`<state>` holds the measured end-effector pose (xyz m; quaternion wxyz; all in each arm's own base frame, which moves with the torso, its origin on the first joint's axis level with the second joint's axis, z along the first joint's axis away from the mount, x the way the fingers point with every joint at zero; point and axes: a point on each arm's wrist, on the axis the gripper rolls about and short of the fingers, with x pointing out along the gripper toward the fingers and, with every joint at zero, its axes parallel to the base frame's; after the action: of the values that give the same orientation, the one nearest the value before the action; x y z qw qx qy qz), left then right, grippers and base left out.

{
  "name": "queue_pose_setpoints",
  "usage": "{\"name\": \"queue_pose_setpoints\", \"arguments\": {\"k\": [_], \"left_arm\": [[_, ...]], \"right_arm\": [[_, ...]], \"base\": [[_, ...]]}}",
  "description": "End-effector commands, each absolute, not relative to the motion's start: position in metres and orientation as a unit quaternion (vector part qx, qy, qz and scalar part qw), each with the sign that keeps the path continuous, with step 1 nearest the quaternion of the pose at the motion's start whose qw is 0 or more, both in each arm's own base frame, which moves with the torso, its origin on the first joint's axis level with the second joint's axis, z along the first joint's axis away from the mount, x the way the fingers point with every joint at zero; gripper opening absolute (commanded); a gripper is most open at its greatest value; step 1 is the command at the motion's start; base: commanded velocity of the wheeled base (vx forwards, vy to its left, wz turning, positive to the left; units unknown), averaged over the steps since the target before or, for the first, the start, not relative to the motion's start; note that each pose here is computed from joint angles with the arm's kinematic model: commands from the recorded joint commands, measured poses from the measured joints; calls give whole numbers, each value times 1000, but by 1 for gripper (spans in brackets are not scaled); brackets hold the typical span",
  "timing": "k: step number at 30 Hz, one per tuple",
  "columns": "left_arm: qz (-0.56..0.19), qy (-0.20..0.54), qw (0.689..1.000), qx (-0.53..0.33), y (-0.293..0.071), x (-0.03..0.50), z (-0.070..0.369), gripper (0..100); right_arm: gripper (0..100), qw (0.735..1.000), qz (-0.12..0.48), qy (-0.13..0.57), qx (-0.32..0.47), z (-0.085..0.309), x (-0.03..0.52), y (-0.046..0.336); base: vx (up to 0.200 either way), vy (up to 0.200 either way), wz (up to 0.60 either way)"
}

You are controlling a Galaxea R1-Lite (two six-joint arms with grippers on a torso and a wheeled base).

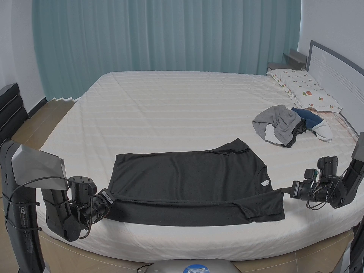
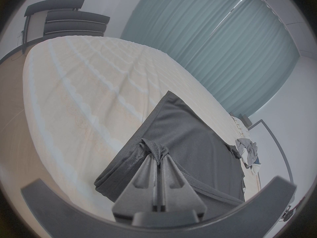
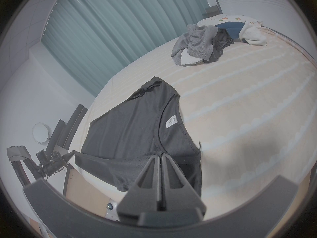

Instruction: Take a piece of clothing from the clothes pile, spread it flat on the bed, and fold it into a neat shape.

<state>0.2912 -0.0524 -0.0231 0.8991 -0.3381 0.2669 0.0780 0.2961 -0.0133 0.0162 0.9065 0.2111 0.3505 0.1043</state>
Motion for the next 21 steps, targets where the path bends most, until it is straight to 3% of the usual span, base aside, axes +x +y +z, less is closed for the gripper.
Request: {"name": "queue_pose_setpoints", "arguments": {"k": [1,21], "left_arm": [[80,266,897,-345,-53,295,-27,0],[88,261,892,-358,-54,308,-37,0]], "right_arm": [[0,904,102,355,216,9,304,-14],[0,896,104,370,222,-14,324,-8]], "base": [[0,0,0],[0,0,0]]}}
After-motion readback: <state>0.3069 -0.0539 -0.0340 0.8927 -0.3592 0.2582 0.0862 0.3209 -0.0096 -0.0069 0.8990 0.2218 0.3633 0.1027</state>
